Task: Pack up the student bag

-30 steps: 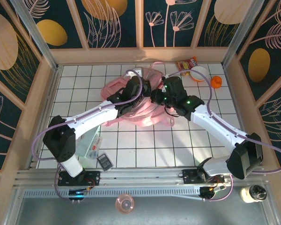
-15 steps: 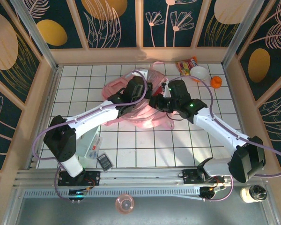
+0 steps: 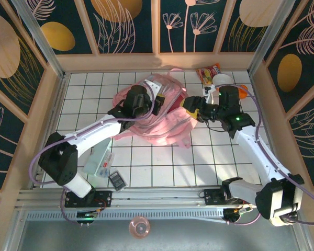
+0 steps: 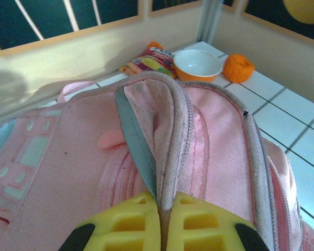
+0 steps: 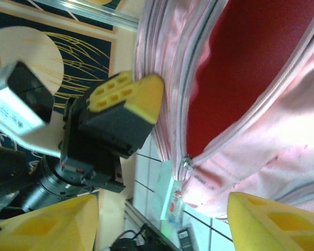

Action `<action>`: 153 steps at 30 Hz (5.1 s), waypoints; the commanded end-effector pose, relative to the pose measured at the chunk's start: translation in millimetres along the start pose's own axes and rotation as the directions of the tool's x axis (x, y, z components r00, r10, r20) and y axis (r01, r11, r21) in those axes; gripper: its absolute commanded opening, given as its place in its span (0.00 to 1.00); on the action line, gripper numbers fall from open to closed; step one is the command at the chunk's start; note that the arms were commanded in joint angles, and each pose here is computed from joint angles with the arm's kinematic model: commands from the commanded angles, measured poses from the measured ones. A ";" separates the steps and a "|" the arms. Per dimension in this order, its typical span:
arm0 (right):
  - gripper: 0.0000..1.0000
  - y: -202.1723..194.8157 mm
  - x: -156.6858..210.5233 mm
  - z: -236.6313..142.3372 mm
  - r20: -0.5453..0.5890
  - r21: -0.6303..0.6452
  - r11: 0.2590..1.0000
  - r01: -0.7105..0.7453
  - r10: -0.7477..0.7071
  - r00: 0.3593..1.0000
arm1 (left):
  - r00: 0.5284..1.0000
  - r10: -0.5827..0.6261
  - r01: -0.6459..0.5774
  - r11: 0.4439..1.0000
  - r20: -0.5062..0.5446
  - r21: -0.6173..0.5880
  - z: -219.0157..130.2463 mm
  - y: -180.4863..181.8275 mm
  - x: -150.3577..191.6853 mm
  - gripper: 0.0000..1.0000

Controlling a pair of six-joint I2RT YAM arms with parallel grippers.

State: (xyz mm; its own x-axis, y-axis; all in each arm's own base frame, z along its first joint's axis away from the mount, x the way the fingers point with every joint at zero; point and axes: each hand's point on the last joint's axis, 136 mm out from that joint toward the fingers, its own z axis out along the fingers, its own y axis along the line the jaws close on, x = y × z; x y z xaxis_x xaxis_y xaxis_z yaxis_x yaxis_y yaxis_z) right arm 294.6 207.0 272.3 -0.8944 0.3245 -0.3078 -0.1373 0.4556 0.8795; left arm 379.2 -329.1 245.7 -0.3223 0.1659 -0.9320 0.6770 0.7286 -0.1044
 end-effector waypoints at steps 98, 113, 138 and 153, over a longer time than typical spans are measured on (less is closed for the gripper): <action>0.26 13.4 -25.5 24.5 0.134 -0.094 0.982 -0.166 0.178 0.975 | 0.877 -0.452 0.453 0.891 -0.162 -0.035 -88.0 -11.6 112.7 0.00; 0.23 -2.7 20.4 88.6 0.245 0.033 0.967 -0.254 0.238 0.940 | 0.898 -0.416 0.434 0.891 -0.143 0.131 -76.7 -43.0 64.8 0.00; 0.00 61.7 -26.6 9.3 0.067 -0.133 0.991 0.025 -0.016 0.998 | 0.874 -0.476 0.404 0.823 -0.096 -0.400 -56.9 134.0 118.9 0.17; 0.00 49.7 -43.5 68.7 0.183 -0.095 0.995 0.016 0.001 0.983 | 0.802 -0.597 0.538 0.726 -0.004 -0.429 -125.2 116.2 98.6 0.80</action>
State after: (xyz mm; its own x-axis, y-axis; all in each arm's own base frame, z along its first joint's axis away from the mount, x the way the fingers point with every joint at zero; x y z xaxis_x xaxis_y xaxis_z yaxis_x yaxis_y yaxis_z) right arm 339.8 261.6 275.7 -0.8617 0.4255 -0.2763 -0.0827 0.4194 0.9040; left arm 355.2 -158.2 208.2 -0.6172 -0.2673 -0.7400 0.1334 0.8914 -0.4332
